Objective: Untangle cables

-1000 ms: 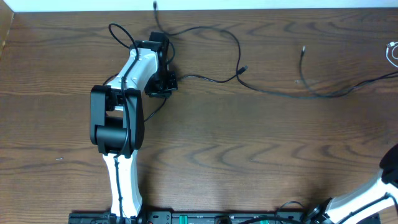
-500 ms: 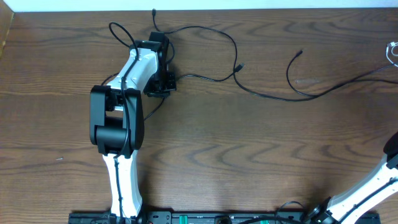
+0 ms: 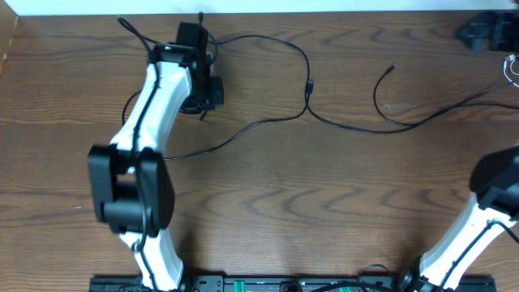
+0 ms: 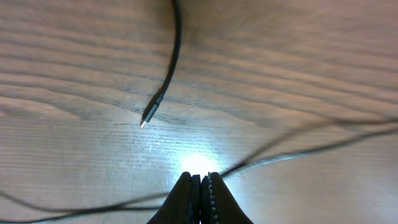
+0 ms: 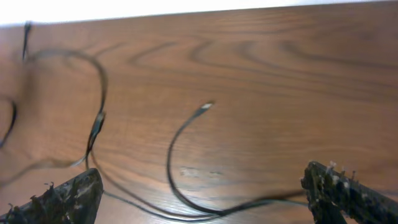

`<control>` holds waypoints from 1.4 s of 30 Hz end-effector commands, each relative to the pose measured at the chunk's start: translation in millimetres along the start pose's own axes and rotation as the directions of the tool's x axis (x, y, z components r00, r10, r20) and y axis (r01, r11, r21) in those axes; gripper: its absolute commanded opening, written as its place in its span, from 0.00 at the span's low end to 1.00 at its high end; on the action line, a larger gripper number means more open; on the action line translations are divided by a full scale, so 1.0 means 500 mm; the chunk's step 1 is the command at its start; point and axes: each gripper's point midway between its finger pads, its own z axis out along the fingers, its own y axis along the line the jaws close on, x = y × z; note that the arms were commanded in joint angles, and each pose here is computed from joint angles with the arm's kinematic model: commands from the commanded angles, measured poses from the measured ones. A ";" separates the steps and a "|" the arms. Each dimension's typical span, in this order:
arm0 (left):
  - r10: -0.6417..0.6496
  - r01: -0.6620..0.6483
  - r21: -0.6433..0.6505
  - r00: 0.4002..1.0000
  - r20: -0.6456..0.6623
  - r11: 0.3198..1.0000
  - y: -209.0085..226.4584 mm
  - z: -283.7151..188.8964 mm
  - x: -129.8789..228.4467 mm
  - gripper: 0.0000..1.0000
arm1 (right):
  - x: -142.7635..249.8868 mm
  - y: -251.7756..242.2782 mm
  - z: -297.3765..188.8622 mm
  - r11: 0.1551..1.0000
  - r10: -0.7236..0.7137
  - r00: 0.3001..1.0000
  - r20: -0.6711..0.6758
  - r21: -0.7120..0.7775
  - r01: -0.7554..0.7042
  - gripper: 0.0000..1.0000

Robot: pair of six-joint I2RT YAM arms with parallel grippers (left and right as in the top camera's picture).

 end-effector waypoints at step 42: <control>0.008 -0.011 0.057 0.998 0.057 0.998 -0.016 -0.086 0.006 0.07 | 0.427 0.429 0.432 0.806 -0.589 0.667 -0.455 -0.271 0.527 0.85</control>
